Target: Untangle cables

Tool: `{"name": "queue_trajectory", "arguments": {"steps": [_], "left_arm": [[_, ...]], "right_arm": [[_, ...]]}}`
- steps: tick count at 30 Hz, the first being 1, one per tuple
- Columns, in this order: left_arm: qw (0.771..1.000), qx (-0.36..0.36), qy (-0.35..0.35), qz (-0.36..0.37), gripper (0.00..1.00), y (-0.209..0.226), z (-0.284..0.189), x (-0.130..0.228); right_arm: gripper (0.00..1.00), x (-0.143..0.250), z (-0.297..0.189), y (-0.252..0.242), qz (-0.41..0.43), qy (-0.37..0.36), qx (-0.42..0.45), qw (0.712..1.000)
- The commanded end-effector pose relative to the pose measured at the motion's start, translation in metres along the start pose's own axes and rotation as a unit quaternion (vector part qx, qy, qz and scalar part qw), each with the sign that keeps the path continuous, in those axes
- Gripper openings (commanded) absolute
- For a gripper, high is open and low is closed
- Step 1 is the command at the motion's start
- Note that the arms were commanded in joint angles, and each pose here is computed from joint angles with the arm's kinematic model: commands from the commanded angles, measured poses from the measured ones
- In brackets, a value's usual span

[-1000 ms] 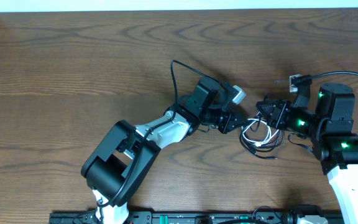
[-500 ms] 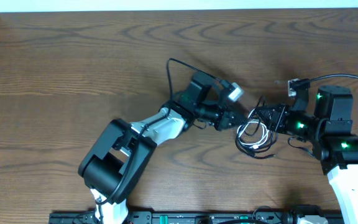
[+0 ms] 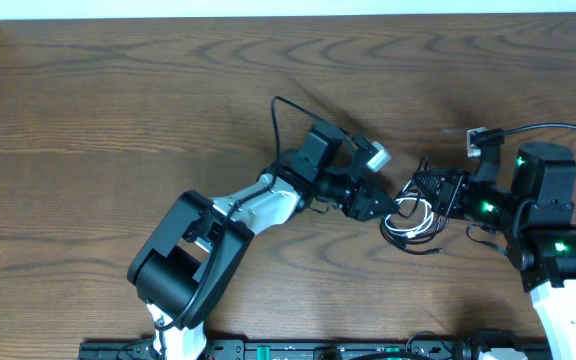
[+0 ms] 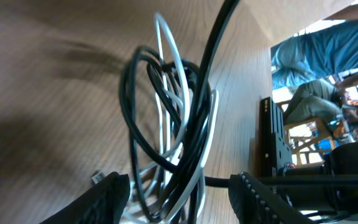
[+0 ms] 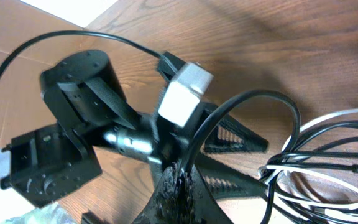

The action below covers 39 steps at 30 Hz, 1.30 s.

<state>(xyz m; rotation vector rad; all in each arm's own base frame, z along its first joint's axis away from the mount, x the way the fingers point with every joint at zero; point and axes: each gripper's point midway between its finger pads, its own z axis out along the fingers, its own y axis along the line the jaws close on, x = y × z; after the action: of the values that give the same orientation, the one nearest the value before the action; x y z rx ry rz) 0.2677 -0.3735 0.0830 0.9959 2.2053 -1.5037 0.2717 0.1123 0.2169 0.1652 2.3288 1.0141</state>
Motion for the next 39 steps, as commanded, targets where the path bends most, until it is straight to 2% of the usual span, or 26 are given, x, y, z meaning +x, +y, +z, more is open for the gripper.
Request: {"name": "queue_trajectory", "arguments": {"steps": [1,2,3,7,10,14,15,20,23,26,27,28,29,30,31,32,33,36,39], "left_arm": [[1.0,-0.012,0.009,0.017,0.34,0.0,0.011,0.005],[1.0,-0.01,0.011,0.023,0.13,-0.002,0.012,0.006],[0.999,-0.009,0.013,0.028,0.07,-0.003,0.014,0.007],[1.0,-0.011,0.01,0.027,0.08,-0.001,0.012,0.005],[0.999,-0.027,-0.015,0.018,0.07,0.014,-0.009,-0.009],[0.995,-0.049,-0.082,-0.013,0.07,0.03,-0.066,-0.046],[0.994,-0.047,-0.102,-0.015,0.08,0.029,-0.086,-0.056],[0.986,-0.04,-0.16,-0.008,0.08,0.015,-0.147,-0.084],[0.983,-0.038,-0.182,-0.004,0.08,0.001,-0.17,-0.095],[0.981,-0.031,-0.19,0.011,0.08,-0.017,-0.183,-0.1],[0.981,-0.032,-0.191,0.013,0.08,-0.022,-0.185,-0.1],[0.981,-0.031,-0.192,0.016,0.07,-0.027,-0.187,-0.101],[0.981,-0.031,-0.192,0.016,0.07,-0.03,-0.188,-0.101],[0.981,-0.031,-0.192,0.016,0.08,-0.034,-0.19,-0.101],[0.981,-0.031,-0.191,0.014,0.07,-0.037,-0.191,-0.1],[0.981,-0.031,-0.191,0.012,0.07,-0.039,-0.191,-0.099],[0.982,-0.031,-0.187,0.005,0.08,-0.04,-0.192,-0.097],[0.983,-0.03,-0.179,-0.012,0.07,-0.039,-0.19,-0.092],[0.984,-0.03,-0.173,-0.023,0.07,-0.037,-0.188,-0.087]], "right_arm": [[0.01,-0.004,-0.009,0.016,-0.024,-0.011,-0.022,0.999],[0.01,-0.004,-0.01,0.017,-0.026,-0.013,-0.023,0.999],[0.01,-0.004,-0.011,0.018,-0.027,-0.014,-0.023,0.999],[0.01,-0.004,-0.011,0.018,-0.027,-0.015,-0.023,0.999],[0.01,-0.003,-0.011,0.004,-0.017,-0.019,0.013,1.0],[0.01,0.002,-0.02,-0.049,0.018,-0.03,0.159,0.987],[0.01,0.009,-0.03,-0.074,0.053,-0.035,0.228,0.972],[0.01,0.027,-0.058,-0.123,0.136,-0.045,0.373,0.917],[0.01,0.037,-0.07,-0.141,0.17,-0.046,0.43,0.885],[0.01,0.039,-0.066,-0.148,0.178,-0.034,0.443,0.878],[0.08,0.039,-0.064,-0.15,0.18,-0.03,0.445,0.877],[0.34,0.039,-0.06,-0.151,0.181,-0.025,0.444,0.877],[0.48,0.039,-0.057,-0.151,0.183,-0.021,0.441,0.878],[0.7,0.038,-0.051,-0.151,0.176,-0.011,0.433,0.884],[0.86,0.037,-0.042,-0.148,0.157,0.006,0.415,0.896],[0.95,0.036,-0.036,-0.146,0.145,0.015,0.403,0.904],[0.99,0.032,-0.022,-0.138,0.111,0.036,0.364,0.924],[0.99,0.022,0.01,-0.1,0.004,0.072,0.228,0.971],[0.99,0.018,0.028,-0.044,-0.109,0.085,0.057,0.989]]}}
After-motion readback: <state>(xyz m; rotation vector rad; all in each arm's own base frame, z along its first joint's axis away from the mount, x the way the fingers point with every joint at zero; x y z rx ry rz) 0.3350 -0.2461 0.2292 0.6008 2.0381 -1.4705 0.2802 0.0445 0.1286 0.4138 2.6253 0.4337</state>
